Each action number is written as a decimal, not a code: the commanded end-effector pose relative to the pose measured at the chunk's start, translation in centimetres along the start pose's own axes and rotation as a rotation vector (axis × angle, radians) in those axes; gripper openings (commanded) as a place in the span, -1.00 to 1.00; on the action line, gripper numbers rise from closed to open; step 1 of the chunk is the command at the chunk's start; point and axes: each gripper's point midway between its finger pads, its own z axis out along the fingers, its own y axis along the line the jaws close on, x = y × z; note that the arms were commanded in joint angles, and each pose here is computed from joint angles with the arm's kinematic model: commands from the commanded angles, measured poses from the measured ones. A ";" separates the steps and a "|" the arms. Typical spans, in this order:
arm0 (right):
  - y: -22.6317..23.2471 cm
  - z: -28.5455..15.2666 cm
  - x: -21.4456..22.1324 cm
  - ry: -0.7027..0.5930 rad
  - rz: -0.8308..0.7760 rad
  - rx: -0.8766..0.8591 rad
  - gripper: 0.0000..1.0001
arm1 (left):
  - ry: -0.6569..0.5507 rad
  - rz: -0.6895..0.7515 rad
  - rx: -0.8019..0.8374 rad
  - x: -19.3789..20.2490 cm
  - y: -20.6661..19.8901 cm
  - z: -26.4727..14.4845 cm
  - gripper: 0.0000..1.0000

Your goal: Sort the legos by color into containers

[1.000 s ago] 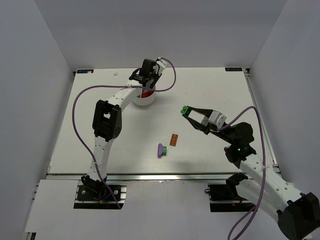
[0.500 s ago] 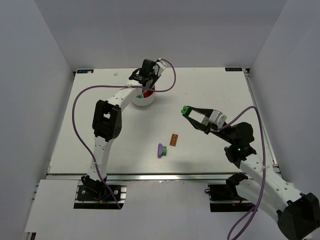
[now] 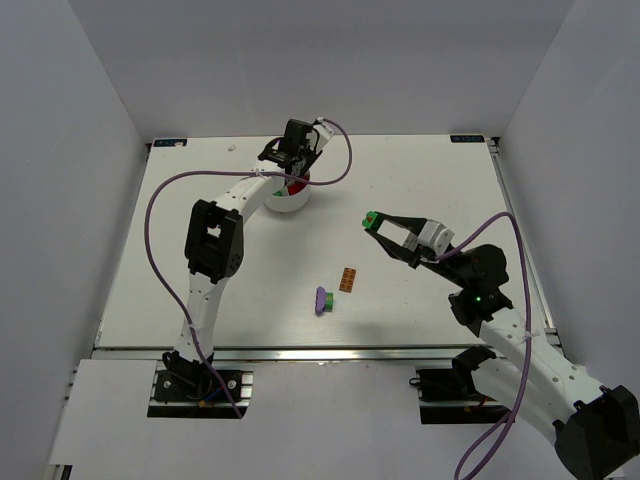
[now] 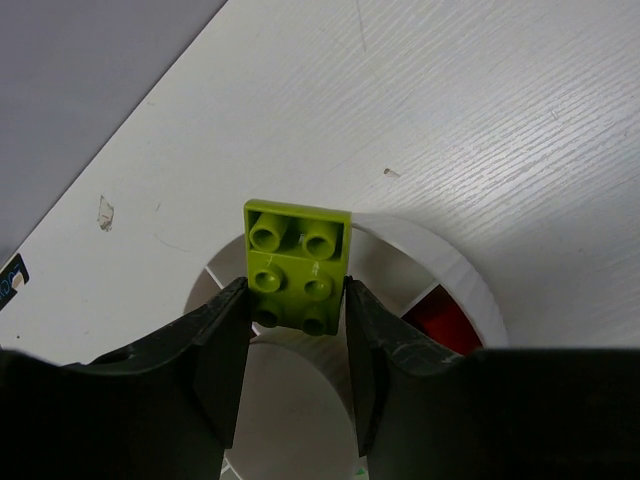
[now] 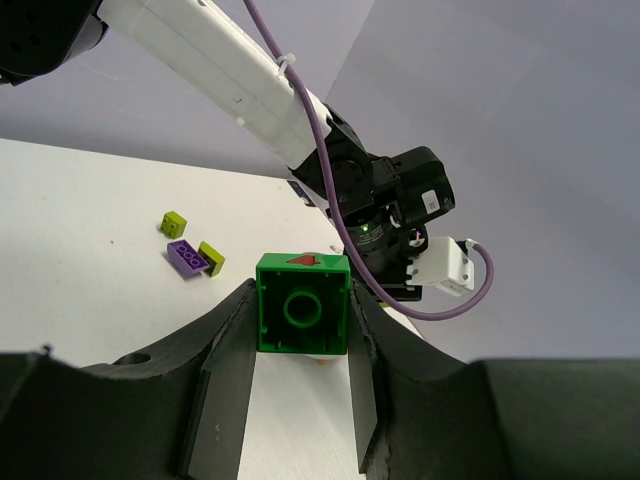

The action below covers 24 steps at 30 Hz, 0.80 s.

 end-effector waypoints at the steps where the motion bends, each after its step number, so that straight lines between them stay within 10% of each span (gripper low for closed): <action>1: -0.4 -0.2 -1.5 -0.055 -0.037 0.017 -1.00 | -0.058 -0.032 -0.049 -2.6 2.9 -3.5 0.04; 24: -0.6 -0.2 -1.1 -0.039 -0.030 0.016 -1.00 | -0.286 -0.220 -0.022 -9.1 4.9 -8.9 0.03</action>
